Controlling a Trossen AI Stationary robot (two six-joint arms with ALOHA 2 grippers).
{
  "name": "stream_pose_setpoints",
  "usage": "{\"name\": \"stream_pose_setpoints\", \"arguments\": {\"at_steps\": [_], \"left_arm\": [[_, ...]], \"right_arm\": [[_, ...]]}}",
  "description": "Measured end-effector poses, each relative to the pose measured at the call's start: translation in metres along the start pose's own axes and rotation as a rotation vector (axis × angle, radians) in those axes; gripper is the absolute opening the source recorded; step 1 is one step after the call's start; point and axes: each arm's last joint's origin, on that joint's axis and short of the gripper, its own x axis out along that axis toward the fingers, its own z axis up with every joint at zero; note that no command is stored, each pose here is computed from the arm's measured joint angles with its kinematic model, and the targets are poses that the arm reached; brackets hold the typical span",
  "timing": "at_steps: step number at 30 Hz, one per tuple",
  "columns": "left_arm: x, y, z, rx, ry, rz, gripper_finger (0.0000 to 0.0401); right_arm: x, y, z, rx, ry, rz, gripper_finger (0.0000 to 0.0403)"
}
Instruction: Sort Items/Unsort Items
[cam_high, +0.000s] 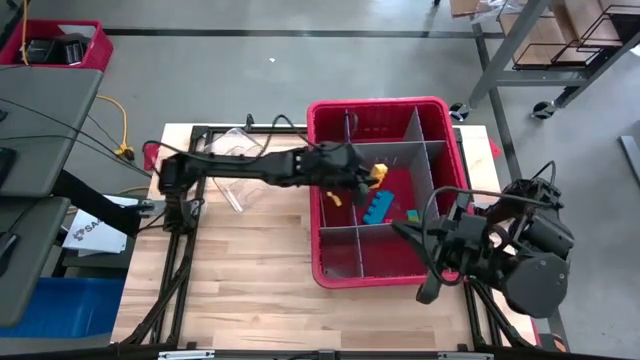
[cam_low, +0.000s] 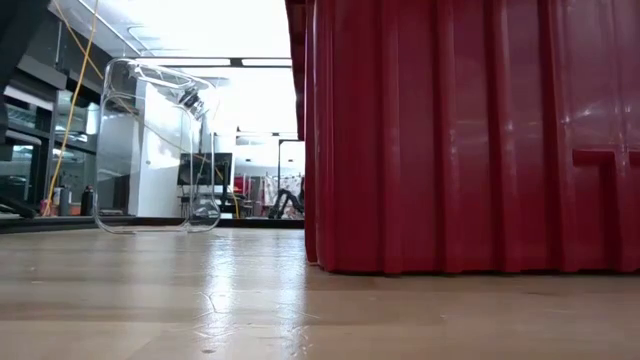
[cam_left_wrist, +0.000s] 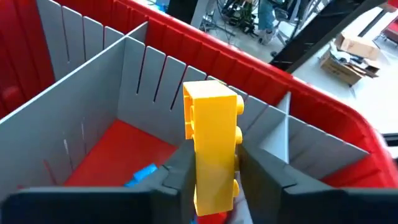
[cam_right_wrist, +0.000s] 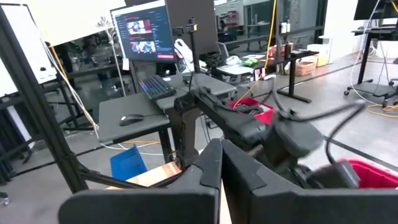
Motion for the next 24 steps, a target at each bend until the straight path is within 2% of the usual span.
{"name": "stream_pose_setpoints", "arguments": {"at_steps": [3, 6, 10, 13, 16, 20, 22, 24], "left_arm": [[0.016, 0.002, -0.007, 0.012, 0.038, 0.005, 0.0146], [0.021, 0.002, -0.01, 0.052, 0.068, -0.035, 0.02], [0.013, -0.004, -0.002, 0.081, 0.049, -0.069, 0.0262], [-0.002, -0.005, 0.007, 0.087, 0.049, -0.08, 0.0292], [-0.035, -0.007, 0.026, 0.165, 0.019, -0.095, 0.0299], [-0.095, -0.013, 0.045, 0.29, 0.031, -0.09, 0.0287], [-0.127, -0.019, 0.042, 0.351, 0.085, -0.034, 0.0274], [-0.16, -0.023, 0.036, 0.412, 0.142, 0.096, 0.0254]], "right_arm": [[0.0, 0.0, 0.0, -0.001, 0.0, 0.001, 0.0], [0.0, 0.0, 0.0, -0.01, 0.002, 0.0, 0.0], [0.0, -0.001, -0.002, -0.052, 0.007, -0.001, 0.0], [0.002, -0.002, -0.002, -0.078, 0.007, -0.008, 0.0], [0.005, -0.003, -0.001, -0.081, 0.006, -0.019, 0.0], [0.011, -0.005, -0.001, -0.08, 0.004, -0.04, 0.0], [0.015, -0.007, 0.0, -0.065, 0.003, -0.054, 0.0], [0.024, -0.01, 0.001, -0.028, 0.007, -0.069, 0.0]]}}
